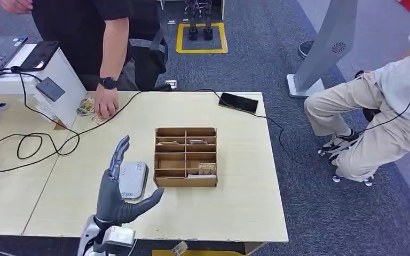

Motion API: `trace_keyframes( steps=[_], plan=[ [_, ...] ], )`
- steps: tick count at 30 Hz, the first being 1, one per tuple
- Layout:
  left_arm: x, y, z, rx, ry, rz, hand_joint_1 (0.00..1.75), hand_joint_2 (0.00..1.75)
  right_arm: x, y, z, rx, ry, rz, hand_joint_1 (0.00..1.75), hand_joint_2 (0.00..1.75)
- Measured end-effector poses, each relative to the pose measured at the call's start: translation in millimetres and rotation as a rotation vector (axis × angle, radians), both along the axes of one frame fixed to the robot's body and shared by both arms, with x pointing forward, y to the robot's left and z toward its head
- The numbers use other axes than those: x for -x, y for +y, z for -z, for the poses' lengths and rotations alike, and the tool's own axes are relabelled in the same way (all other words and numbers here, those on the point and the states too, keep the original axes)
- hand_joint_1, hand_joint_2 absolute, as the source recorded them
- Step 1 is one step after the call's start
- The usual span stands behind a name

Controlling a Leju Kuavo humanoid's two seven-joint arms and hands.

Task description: Pass the card to the sensor for recognition and then transmit it.

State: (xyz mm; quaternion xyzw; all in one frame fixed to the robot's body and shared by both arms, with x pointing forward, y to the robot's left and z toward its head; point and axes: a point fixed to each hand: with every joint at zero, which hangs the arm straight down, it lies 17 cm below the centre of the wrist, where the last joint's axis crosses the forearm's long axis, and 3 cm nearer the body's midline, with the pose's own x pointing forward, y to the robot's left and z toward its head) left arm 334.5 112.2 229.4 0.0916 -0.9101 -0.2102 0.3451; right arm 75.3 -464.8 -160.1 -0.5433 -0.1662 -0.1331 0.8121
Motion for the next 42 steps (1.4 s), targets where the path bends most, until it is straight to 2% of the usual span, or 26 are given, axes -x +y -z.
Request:
trace_keyframes(
  steps=[4,6,15,20,27,42],
  plan=[
    [3,-24,11,-0.299,-0.156,-0.094,0.00,1.75,-3,-1,-2,0.009,0.008,-0.021,0.00,1.75],
    [-1,-32,20,-0.404,-0.193,-0.112,0.00,1.75,-2,-2,-2,0.011,0.011,-0.021,0.00,1.75],
    [-21,-47,53,-0.701,-0.267,-0.200,0.00,1.75,-2,-5,-4,0.019,0.017,-0.023,0.00,1.75],
    [-44,-47,76,-0.872,-0.274,-0.285,0.00,1.75,-2,-6,-5,0.024,0.020,-0.027,0.00,1.75],
    [-64,-38,99,-0.962,-0.224,-0.350,0.00,1.75,1,-8,-5,0.023,0.025,-0.013,0.00,1.75],
    [-81,-36,141,-1.058,-0.114,-0.337,0.00,1.75,5,-10,-7,0.030,0.020,-0.003,0.00,1.75]
  ],
)
